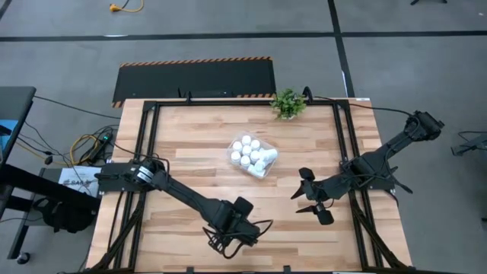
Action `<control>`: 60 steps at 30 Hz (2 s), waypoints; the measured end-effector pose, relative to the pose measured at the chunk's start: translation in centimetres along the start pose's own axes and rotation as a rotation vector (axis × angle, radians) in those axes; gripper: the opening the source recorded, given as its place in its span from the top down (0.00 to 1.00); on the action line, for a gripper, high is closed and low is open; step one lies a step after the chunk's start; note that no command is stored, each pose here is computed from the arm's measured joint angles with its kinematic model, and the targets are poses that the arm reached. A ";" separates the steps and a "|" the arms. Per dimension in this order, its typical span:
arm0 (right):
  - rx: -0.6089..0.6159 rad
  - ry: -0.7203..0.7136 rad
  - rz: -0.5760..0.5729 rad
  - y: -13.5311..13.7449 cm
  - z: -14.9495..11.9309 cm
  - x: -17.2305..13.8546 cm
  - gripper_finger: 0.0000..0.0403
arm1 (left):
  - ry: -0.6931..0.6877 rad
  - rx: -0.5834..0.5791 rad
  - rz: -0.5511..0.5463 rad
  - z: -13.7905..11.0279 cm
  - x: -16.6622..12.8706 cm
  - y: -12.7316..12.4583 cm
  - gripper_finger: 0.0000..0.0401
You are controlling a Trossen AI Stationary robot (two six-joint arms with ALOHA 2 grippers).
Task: Pick and place pill bottles into a basket
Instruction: Put the pill bottle into the bin
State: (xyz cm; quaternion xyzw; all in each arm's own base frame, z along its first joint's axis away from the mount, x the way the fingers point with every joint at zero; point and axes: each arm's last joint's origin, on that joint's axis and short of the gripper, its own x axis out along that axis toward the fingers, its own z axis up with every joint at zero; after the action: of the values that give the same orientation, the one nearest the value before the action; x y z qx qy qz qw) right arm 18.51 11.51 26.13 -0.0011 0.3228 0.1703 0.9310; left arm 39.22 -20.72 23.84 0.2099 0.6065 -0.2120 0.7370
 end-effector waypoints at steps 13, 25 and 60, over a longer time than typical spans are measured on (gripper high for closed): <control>0.000 -0.002 0.001 0.0 0.0 0.0 0.46 | 0.003 -0.008 0.002 0.2 1.1 0.5 0.20; -0.007 -0.002 0.001 0.0 0.0 0.0 0.46 | 0.016 -0.022 -0.026 0.4 2.5 0.8 0.20; 0.001 -0.015 -0.027 -0.1 0.1 0.0 0.46 | 0.077 -0.044 -0.152 -0.8 6.0 2.2 0.28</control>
State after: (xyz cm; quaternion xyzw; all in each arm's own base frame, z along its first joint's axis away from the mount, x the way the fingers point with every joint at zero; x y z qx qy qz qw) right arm 18.60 11.46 26.20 -0.0040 0.3157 0.1574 0.9357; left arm 40.85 -18.85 17.93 0.1549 0.6532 -0.2457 0.6992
